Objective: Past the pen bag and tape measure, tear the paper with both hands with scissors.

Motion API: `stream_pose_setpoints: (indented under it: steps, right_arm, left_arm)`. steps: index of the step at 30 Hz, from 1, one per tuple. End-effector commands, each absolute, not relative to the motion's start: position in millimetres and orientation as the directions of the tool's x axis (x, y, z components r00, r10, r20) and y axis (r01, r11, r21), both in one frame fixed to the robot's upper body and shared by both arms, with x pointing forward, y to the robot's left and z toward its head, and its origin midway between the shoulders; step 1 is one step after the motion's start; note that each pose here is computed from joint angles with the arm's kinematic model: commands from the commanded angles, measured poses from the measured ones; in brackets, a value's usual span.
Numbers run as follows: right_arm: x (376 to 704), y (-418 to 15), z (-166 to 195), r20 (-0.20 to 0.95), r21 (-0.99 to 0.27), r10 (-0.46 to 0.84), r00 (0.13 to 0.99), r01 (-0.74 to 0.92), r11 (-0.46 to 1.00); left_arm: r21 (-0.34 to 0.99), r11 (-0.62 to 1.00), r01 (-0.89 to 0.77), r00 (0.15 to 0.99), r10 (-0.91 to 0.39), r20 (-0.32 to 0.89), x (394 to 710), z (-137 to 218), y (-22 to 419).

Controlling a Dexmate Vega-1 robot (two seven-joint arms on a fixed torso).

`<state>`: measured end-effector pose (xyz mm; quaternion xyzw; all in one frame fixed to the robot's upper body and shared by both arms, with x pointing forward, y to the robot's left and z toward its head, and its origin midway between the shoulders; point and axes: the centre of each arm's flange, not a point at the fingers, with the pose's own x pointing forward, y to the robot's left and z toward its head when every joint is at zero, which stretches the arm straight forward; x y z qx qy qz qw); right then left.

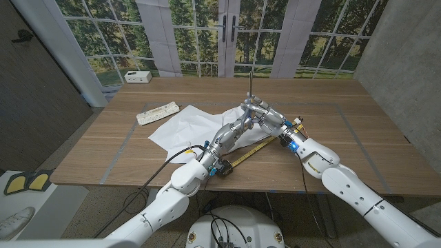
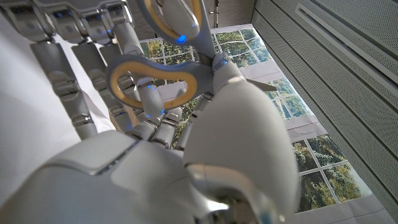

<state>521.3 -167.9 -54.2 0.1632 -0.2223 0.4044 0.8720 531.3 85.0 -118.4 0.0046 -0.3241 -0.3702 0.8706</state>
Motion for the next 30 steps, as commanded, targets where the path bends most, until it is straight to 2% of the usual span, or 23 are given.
stream_pose_setpoints:
  steps: [1, 22, 30]
  right_arm:
    - [520, -164, -58, 0.488, 0.081, 0.645, 0.588, -0.766, 0.637]
    - [515, -156, -57, 0.496, 0.018, 0.652, 0.574, -0.757, 0.653]
    - [515, -154, -58, 0.493, 0.011, 0.656, 0.572, -0.758, 0.652]
  left_arm:
    - [0.271, 0.721, 0.638, 0.507, -0.658, 0.556, 529, -115, 83]
    - [0.284, 0.729, 0.622, 0.523, -0.657, 0.543, 527, -116, 82]
    - [0.233, 0.766, 0.599, 0.553, -0.607, 0.571, 524, -119, 82]
